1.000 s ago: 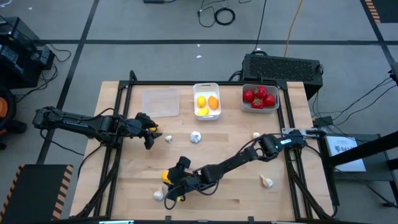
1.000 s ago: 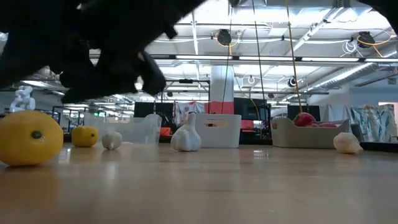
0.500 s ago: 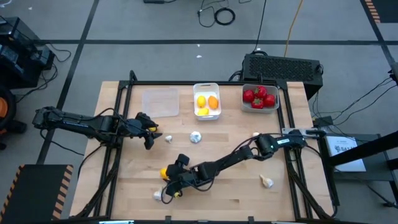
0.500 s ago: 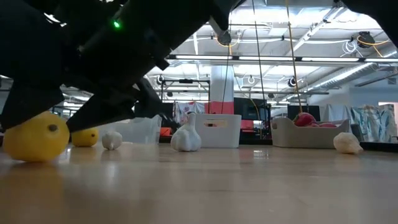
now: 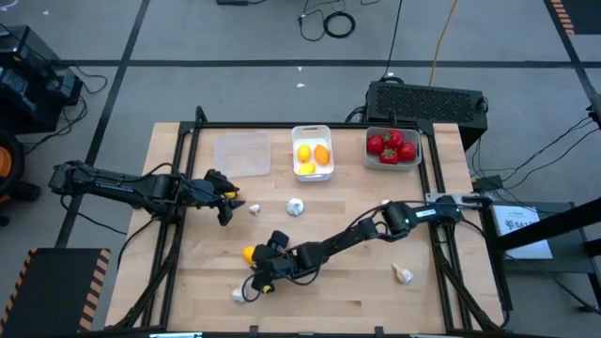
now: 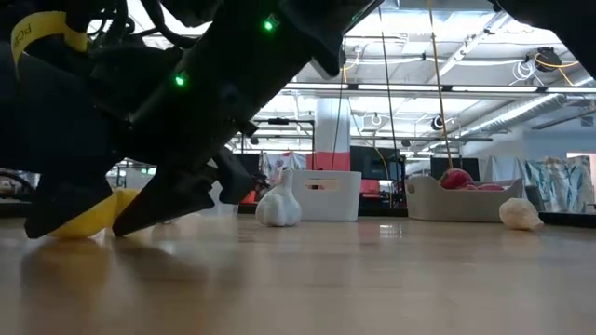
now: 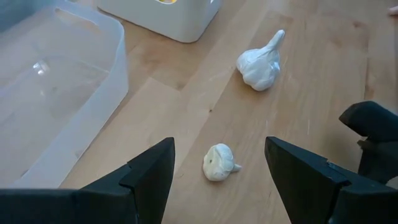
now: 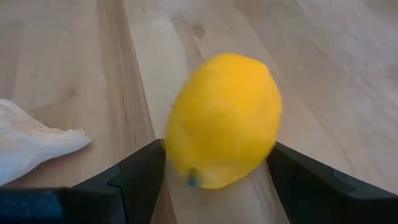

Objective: Sort produce into baskets
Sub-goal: Put the yellow lemon into the white bin

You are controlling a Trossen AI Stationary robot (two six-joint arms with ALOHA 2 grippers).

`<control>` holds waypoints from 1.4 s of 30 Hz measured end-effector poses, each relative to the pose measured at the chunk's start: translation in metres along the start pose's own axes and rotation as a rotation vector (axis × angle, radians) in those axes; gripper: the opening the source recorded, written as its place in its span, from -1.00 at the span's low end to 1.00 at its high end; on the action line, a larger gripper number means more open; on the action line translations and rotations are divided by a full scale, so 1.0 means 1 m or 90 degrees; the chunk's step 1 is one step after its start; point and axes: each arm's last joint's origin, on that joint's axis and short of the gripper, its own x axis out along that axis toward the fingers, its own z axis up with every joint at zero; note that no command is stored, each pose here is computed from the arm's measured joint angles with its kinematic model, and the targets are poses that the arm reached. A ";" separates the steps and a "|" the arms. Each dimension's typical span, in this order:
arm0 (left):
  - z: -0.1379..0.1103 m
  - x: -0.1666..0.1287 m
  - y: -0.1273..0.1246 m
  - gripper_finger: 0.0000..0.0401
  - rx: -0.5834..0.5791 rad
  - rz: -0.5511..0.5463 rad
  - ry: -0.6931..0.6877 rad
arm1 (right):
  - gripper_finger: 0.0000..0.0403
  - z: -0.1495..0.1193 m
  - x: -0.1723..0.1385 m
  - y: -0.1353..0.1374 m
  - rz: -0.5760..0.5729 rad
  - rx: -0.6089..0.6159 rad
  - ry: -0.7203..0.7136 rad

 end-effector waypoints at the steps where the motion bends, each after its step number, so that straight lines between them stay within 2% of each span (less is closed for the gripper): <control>1: 0.000 0.000 0.000 0.27 0.000 0.000 0.000 | 0.34 0.000 0.000 0.000 -0.001 0.000 0.000; 5: 0.000 0.000 0.000 0.27 0.000 0.000 0.000 | 0.24 0.000 0.000 -0.001 -0.003 -0.004 0.001; 16: 0.000 0.000 0.000 0.27 -0.001 0.000 0.001 | -0.20 0.006 -0.003 -0.008 -0.015 -0.035 0.024; 26: -0.001 0.000 0.000 0.27 0.000 -0.001 0.004 | -0.27 0.058 -0.055 -0.018 -0.028 -0.071 0.013; 31: -0.001 0.000 0.000 0.27 0.000 -0.002 0.004 | -0.28 0.087 -0.091 -0.022 -0.023 -0.088 -0.005; 37: -0.001 0.000 0.000 0.27 -0.001 -0.002 0.004 | -0.28 0.113 -0.128 -0.047 -0.087 -0.101 0.012; 42: -0.001 0.000 0.000 0.27 -0.002 -0.002 0.005 | -0.28 0.132 -0.147 -0.083 -0.142 -0.092 0.053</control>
